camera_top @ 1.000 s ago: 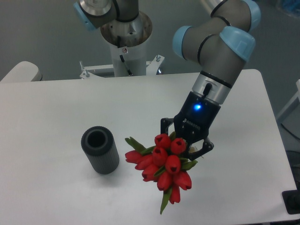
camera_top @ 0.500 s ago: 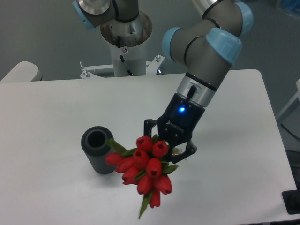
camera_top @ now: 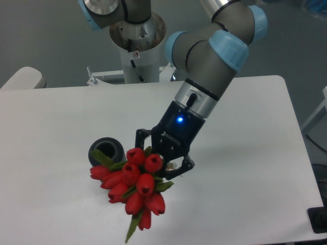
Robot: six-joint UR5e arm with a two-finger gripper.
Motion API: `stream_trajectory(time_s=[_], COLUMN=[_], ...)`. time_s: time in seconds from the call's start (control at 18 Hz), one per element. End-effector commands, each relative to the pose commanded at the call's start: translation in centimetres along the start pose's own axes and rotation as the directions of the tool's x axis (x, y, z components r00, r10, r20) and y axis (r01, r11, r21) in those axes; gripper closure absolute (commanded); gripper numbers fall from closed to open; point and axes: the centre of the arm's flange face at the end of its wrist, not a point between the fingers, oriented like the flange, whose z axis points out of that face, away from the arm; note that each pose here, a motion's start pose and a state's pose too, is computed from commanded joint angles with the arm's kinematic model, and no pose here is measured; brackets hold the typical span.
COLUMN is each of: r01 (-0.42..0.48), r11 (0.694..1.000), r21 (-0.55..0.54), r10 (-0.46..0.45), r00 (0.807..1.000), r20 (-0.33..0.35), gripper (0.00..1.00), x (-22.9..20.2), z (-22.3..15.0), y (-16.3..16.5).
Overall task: Insert the flowers into the vase
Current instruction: 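Carry the red tulip bouquet with the gripper toward the grey vase, then lower the tulip stems into the vase opening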
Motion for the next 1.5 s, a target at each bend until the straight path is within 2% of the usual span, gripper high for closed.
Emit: stream_trajectory(time_s=[0.22,0.44,0.61,0.83,1.5], r01=[0.026,0.027,0.061,0.061,0.023], r11=[0.994,0.99,0.983,0.978,0.98], r21=[0.102,0.139,0.172,0.202,0.199], r10=[-0.013,-0.002,-0.017,-0.005,0.034], r00=[0.993,0.984,0.969,0.963,0.96], r20=[-0.119,-0.178,-0.247,-0.269,-0.279], gripper=[0.75,0.75,0.75,0.75,0.75], x=[1.1,3.0,4.3,5.1,6.8], z=[-0.1,0.3,0.9,0.1,1.3], y=[-0.3,-0.6,0.1,-0.2,3.0])
